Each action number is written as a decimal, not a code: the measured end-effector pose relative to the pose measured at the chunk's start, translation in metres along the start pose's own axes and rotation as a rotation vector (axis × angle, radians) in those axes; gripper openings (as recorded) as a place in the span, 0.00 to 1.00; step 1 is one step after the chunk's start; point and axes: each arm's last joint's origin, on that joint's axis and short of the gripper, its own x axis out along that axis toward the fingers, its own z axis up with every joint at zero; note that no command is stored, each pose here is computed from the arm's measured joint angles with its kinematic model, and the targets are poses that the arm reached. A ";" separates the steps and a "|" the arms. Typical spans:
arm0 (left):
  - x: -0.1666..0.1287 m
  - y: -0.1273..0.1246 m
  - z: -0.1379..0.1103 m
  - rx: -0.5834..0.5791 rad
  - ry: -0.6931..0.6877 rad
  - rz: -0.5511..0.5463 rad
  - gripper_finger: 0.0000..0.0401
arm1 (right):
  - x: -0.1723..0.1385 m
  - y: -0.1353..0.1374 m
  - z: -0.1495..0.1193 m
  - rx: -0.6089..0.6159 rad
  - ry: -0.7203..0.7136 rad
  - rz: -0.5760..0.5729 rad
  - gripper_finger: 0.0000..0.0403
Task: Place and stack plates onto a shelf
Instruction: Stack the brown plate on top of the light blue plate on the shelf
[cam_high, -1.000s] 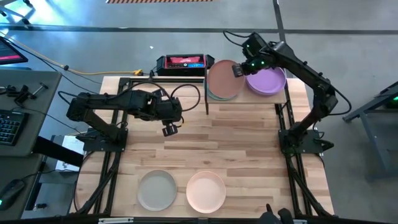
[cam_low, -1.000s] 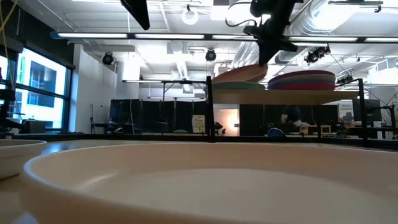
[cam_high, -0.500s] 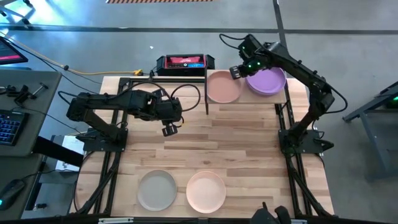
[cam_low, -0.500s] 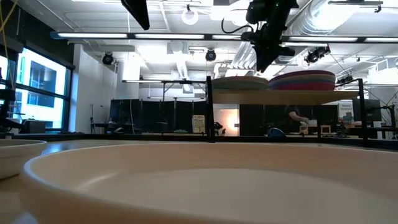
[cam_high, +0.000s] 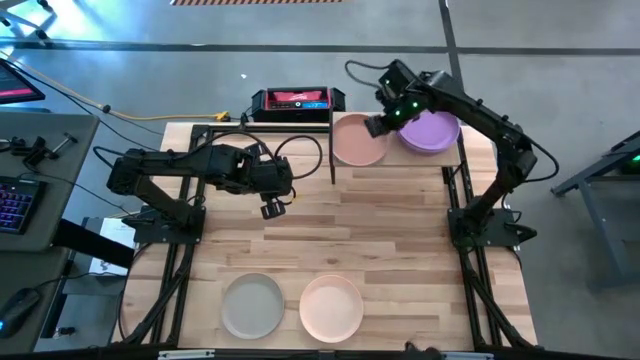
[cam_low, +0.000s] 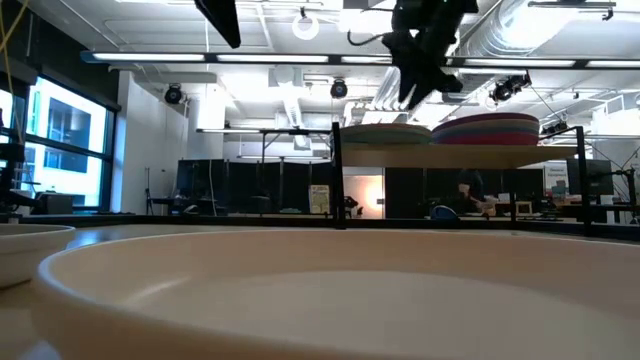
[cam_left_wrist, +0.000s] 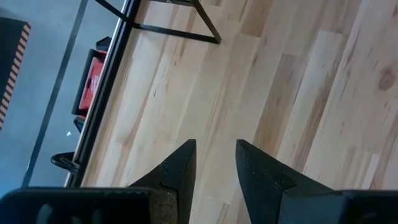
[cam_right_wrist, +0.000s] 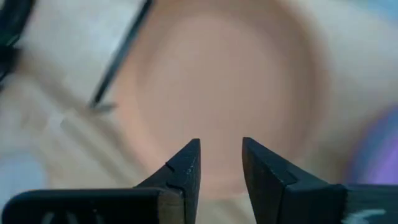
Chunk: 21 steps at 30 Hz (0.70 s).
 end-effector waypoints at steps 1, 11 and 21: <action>0.000 0.000 0.000 -0.001 0.001 0.001 0.25 | 0.001 0.006 -0.003 -0.021 0.019 0.029 0.24; 0.004 0.008 0.002 -0.032 0.011 0.015 0.25 | 0.018 0.061 -0.029 -0.200 0.131 0.169 0.24; 0.009 0.020 0.003 -0.069 0.023 0.034 0.25 | 0.059 0.087 -0.032 -0.265 0.178 0.173 0.24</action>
